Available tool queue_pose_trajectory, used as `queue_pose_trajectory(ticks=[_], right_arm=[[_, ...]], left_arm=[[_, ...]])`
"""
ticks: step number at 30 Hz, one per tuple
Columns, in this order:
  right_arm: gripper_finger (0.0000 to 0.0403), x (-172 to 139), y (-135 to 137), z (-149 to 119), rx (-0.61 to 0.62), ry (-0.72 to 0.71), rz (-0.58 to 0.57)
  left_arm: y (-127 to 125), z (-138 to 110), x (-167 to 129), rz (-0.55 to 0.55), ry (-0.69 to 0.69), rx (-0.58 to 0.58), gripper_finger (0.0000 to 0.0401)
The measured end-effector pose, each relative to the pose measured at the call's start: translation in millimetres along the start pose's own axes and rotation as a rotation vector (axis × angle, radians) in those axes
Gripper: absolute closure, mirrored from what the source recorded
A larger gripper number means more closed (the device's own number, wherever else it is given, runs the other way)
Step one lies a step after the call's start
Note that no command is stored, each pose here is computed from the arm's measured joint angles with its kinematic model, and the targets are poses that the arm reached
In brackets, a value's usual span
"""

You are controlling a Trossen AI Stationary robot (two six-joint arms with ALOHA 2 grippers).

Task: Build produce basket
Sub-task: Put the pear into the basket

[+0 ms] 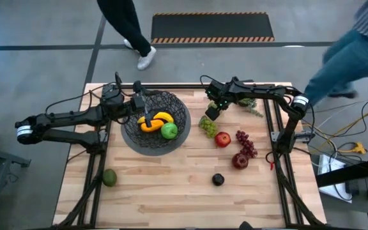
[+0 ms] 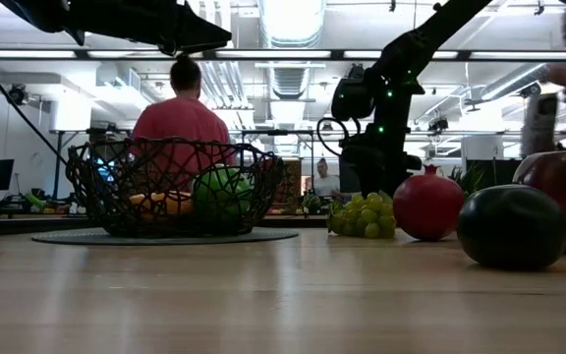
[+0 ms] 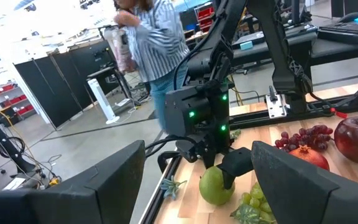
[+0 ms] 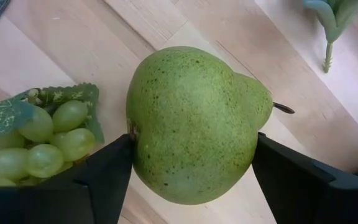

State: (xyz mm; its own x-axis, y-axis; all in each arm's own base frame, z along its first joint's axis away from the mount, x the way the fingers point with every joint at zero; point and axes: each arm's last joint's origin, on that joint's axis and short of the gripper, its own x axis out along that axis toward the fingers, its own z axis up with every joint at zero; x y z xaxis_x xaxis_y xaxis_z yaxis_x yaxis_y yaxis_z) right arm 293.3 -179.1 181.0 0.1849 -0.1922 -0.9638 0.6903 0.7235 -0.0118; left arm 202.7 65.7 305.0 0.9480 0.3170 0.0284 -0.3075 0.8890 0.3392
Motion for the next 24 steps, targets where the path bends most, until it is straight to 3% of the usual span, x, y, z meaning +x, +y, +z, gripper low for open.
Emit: queue_pose_trajectory(ticks=[13, 18, 24], right_arm=[[0.0125, -6.8, -0.1, 0.7, -0.027, -0.029, -0.003], [0.0124, -22.2, 3.5, 1.8, -0.056, -0.097, -0.006], [0.0125, -51.3, 15.8, -1.3, -0.155, -0.223, -0.095]], left_arm=[[-1.3, -3.4, -0.2, -0.004, 0.010, -0.002, 0.0125], [-1.2, -3.1, -0.2, -0.003, 0.007, -0.003, 0.0125], [-0.1, -0.7, -1.4, 0.008, -0.005, -0.003, 0.0125]])
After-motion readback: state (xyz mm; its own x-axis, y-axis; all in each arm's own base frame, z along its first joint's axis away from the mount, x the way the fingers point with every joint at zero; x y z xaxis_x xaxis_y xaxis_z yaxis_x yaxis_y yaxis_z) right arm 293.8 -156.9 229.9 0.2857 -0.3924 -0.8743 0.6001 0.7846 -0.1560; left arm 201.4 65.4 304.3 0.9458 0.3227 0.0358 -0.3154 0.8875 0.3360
